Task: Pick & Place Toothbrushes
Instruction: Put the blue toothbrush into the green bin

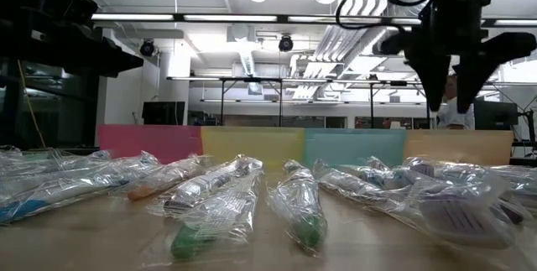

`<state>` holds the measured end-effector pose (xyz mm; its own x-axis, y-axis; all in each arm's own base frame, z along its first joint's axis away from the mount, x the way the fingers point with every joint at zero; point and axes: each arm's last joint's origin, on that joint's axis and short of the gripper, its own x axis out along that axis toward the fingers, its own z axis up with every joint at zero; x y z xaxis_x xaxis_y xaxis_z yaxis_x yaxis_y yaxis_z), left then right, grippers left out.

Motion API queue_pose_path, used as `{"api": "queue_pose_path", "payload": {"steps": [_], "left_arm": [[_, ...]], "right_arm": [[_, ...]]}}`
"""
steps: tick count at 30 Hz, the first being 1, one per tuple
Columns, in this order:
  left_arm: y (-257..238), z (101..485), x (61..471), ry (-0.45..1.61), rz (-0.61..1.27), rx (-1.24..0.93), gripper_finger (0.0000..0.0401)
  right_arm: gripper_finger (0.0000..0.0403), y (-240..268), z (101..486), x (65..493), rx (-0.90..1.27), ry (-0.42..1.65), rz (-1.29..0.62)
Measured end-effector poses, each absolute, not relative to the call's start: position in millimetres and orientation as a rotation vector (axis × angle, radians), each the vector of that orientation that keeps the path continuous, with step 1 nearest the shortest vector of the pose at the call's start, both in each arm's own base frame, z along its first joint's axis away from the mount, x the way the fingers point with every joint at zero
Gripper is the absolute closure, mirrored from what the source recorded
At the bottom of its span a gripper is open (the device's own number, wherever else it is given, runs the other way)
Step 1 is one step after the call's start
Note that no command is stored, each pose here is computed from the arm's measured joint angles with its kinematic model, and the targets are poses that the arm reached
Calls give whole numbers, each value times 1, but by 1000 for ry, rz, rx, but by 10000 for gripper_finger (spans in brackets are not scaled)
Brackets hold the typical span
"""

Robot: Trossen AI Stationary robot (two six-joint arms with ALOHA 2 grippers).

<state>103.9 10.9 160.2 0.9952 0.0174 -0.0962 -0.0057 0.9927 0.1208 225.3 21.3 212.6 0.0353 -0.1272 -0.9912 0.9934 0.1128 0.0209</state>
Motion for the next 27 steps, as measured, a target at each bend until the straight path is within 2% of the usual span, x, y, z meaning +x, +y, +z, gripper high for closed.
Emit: {"api": "queue_pose_path", "payload": {"steps": [11,18,27], "left_arm": [[11,160,104,97,11,121,254],[11,160,104,97,11,121,254],[11,160,104,97,11,121,254]], "right_arm": [[253,35,172,243,991,1202,-1218],[256,33,155,230,961,1234,-1287],[257,31,135,223,998,1203,-1248]]}}
